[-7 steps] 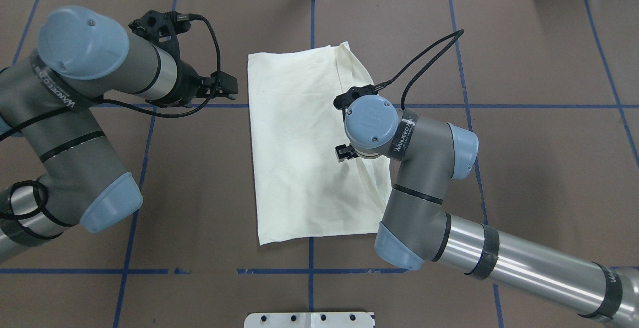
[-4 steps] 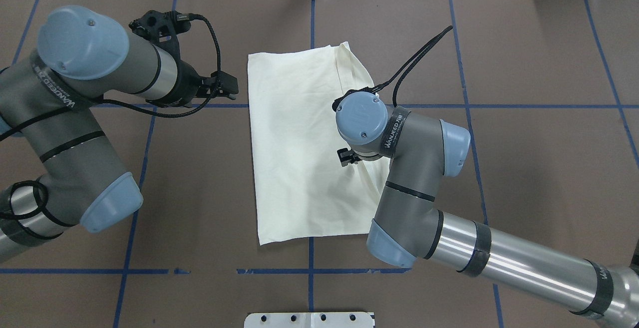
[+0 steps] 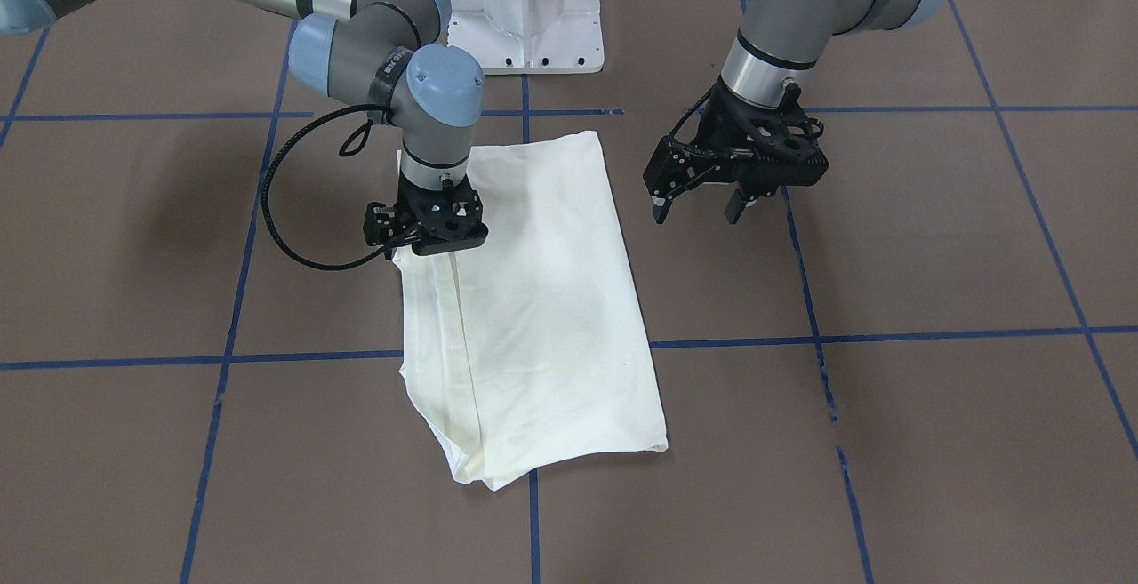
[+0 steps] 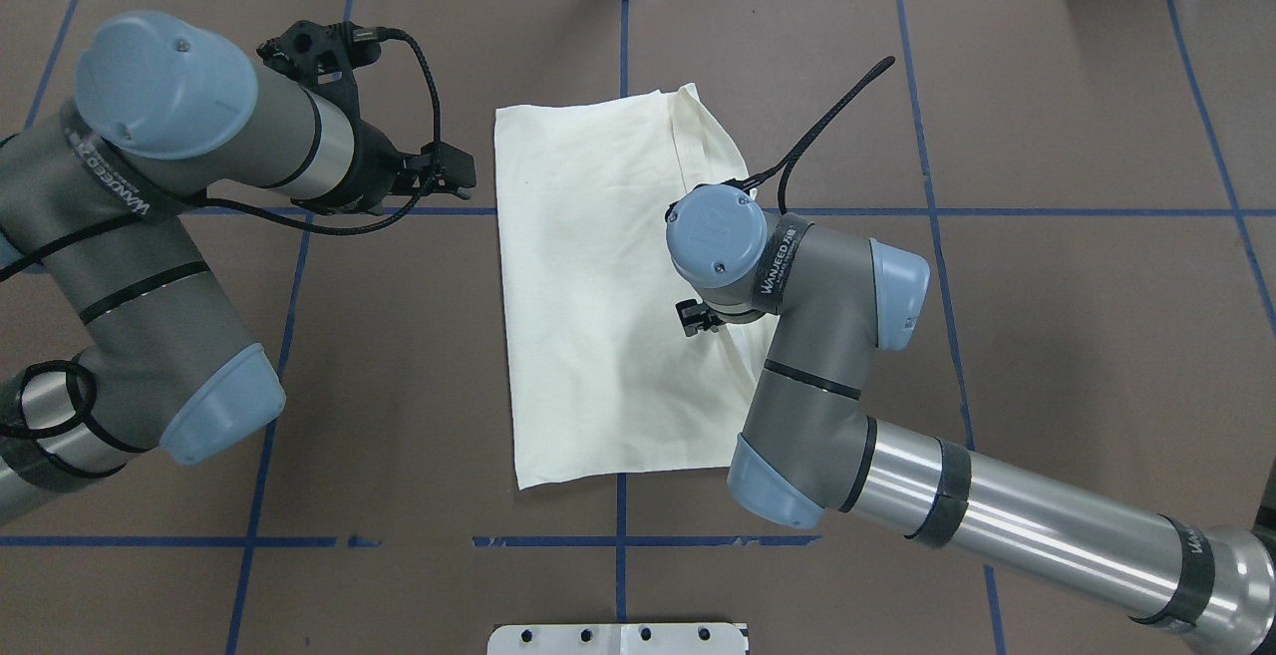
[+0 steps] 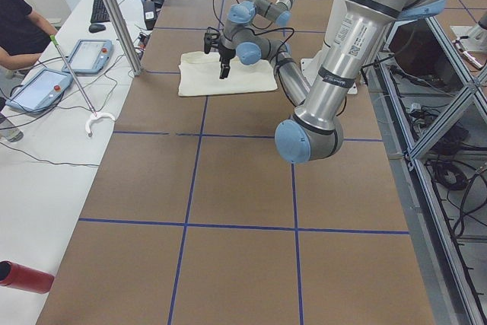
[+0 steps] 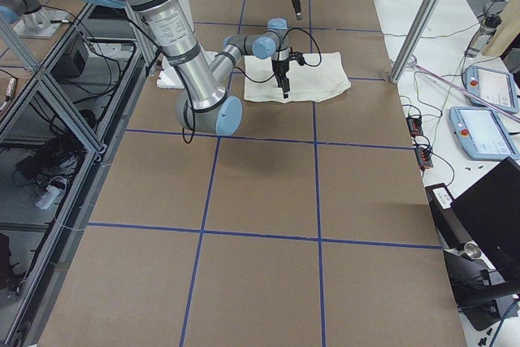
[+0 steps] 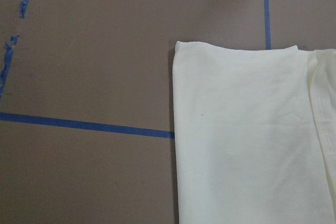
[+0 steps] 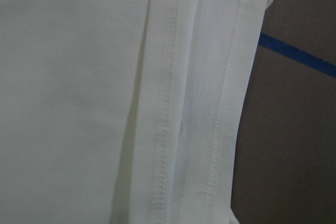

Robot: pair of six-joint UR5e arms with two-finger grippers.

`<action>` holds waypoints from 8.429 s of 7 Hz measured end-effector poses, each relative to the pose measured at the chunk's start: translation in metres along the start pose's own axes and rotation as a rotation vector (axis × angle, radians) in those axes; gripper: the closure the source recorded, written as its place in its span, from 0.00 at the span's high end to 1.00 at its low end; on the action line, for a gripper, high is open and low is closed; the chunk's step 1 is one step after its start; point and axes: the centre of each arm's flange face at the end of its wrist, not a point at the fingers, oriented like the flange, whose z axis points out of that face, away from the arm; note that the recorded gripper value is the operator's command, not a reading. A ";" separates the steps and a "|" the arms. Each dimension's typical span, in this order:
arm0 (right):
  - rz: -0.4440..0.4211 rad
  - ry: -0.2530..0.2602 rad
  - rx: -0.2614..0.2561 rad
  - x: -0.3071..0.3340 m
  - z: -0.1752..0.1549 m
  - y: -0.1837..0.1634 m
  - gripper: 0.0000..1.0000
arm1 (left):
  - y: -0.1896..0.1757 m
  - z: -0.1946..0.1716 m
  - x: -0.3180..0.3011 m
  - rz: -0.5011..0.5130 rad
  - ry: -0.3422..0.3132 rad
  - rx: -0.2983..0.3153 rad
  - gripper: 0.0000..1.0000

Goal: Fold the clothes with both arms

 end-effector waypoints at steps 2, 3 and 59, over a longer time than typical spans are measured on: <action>0.001 0.008 -0.014 0.012 0.005 -0.008 1.00 | 0.000 -0.001 0.001 -0.002 0.002 0.001 1.00; 0.001 0.016 -0.021 0.021 0.009 -0.012 1.00 | 0.000 -0.001 0.002 -0.003 0.004 0.001 1.00; 0.834 -0.206 -0.111 -0.042 -0.018 0.167 1.00 | 0.252 0.068 0.055 -0.268 -0.113 -0.192 0.00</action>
